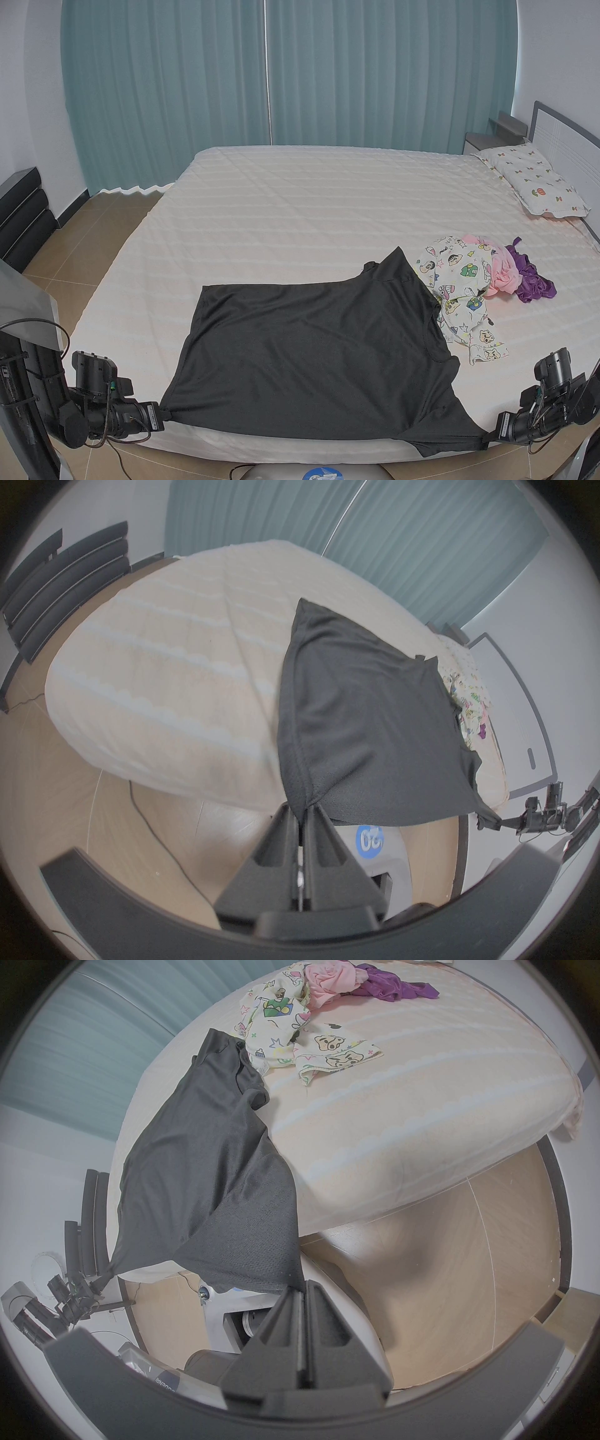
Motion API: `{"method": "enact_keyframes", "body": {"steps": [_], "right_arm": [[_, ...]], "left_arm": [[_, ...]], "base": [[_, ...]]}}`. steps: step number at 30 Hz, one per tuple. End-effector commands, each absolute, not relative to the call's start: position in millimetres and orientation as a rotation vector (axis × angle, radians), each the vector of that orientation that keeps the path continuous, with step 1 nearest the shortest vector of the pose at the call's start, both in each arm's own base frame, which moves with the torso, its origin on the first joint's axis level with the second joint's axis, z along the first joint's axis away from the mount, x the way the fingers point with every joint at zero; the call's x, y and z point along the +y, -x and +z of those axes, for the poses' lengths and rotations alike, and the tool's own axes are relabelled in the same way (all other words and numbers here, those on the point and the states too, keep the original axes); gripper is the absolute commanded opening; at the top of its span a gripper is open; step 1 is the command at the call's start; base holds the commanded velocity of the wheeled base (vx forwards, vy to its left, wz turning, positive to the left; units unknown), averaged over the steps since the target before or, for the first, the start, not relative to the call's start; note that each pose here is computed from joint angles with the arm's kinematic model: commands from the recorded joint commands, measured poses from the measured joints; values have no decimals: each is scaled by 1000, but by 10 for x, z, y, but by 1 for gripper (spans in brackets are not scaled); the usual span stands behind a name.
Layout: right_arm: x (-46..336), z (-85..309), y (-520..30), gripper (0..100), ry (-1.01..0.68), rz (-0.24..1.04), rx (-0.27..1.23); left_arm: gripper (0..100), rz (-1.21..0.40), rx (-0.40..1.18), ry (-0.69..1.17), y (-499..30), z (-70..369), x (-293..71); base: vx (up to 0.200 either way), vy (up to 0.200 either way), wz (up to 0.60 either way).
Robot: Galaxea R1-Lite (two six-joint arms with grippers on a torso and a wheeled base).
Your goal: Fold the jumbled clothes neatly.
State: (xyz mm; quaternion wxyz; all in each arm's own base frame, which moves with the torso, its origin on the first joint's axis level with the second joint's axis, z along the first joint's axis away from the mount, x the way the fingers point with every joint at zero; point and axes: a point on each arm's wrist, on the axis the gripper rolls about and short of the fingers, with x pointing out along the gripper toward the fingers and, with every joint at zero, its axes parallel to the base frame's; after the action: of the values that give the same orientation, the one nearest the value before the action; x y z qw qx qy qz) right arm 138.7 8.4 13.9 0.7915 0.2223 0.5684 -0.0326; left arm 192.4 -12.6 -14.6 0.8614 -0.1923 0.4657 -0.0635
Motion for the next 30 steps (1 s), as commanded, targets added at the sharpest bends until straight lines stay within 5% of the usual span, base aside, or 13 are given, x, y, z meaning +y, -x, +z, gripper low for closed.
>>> {"method": "enact_keyframes", "body": {"steps": [1, 30], "right_arm": [[81, 158, -1280, 0, -457, -71, 1253], [43, 259, -1097, 0, -363, -114, 1268]], "left_arm": [[0, -166, 979, 347, -1819, -25, -133], [0, -215, 1201, 235, -1494, 13, -178]], "base": [[0, 0, 0], [0, 0, 0]]}}
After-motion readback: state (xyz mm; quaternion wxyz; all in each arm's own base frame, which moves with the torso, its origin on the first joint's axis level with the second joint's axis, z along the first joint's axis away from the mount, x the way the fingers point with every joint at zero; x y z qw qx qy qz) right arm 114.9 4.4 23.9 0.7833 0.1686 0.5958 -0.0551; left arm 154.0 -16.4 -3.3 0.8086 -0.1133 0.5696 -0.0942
